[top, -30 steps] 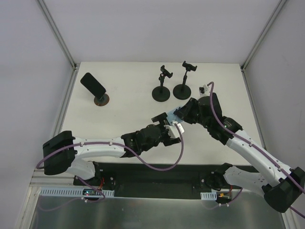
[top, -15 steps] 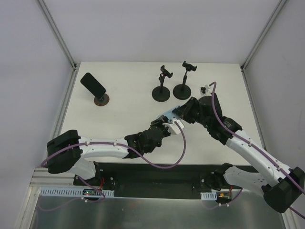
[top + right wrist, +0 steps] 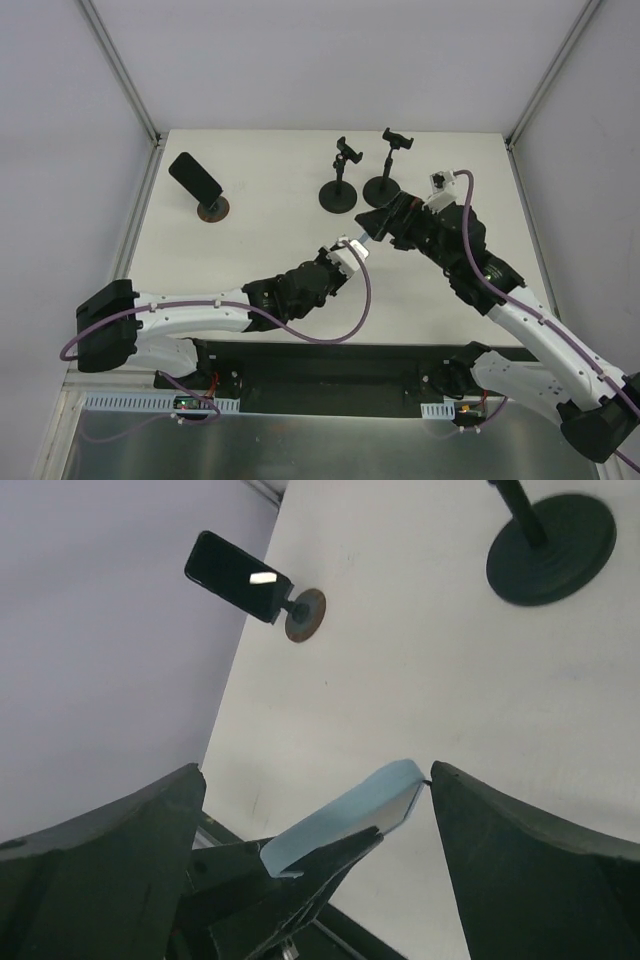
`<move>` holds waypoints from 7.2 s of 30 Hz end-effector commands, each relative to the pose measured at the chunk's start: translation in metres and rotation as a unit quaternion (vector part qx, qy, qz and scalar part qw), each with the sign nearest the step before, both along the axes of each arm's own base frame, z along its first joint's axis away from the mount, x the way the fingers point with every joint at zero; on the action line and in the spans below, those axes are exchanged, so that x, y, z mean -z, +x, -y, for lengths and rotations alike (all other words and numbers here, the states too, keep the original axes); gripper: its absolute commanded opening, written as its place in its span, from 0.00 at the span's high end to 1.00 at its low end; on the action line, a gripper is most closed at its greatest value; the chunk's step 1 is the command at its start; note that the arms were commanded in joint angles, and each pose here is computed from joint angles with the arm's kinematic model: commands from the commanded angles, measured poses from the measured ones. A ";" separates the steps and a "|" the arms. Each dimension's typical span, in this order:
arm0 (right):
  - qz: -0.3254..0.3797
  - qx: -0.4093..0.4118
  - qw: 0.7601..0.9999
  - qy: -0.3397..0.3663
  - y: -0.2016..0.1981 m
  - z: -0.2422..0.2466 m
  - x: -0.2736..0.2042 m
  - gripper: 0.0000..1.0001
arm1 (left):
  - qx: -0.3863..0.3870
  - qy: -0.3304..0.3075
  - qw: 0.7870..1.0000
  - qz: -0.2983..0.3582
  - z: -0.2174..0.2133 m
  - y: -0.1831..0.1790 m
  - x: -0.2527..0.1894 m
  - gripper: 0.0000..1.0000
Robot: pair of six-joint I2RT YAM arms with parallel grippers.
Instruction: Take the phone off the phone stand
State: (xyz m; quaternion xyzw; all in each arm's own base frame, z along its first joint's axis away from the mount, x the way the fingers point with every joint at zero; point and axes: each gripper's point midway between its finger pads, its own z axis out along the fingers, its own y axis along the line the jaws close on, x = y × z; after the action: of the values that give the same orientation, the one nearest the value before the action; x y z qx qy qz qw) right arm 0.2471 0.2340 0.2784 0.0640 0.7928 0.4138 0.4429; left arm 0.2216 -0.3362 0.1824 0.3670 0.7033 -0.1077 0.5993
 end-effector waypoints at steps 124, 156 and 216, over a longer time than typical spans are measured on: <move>-0.251 0.025 0.765 -0.593 0.244 0.326 0.208 0.74 | -0.244 -0.106 0.959 -0.100 -0.255 0.043 -0.026 0.13; -0.246 0.011 0.800 -0.547 0.267 0.317 0.229 0.13 | -0.224 -0.099 0.963 -0.116 -0.247 0.044 -0.019 0.13; -0.289 0.117 0.926 -0.212 0.209 0.181 0.251 0.04 | -0.235 -0.117 0.959 -0.101 -0.253 0.038 -0.025 0.13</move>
State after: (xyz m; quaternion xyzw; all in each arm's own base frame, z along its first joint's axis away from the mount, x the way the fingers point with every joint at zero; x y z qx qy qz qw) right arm 0.4672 0.0719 0.0373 0.1274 0.9435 0.1695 0.2546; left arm 0.2578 -0.0867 0.2062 0.1167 0.8112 -0.0844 0.5668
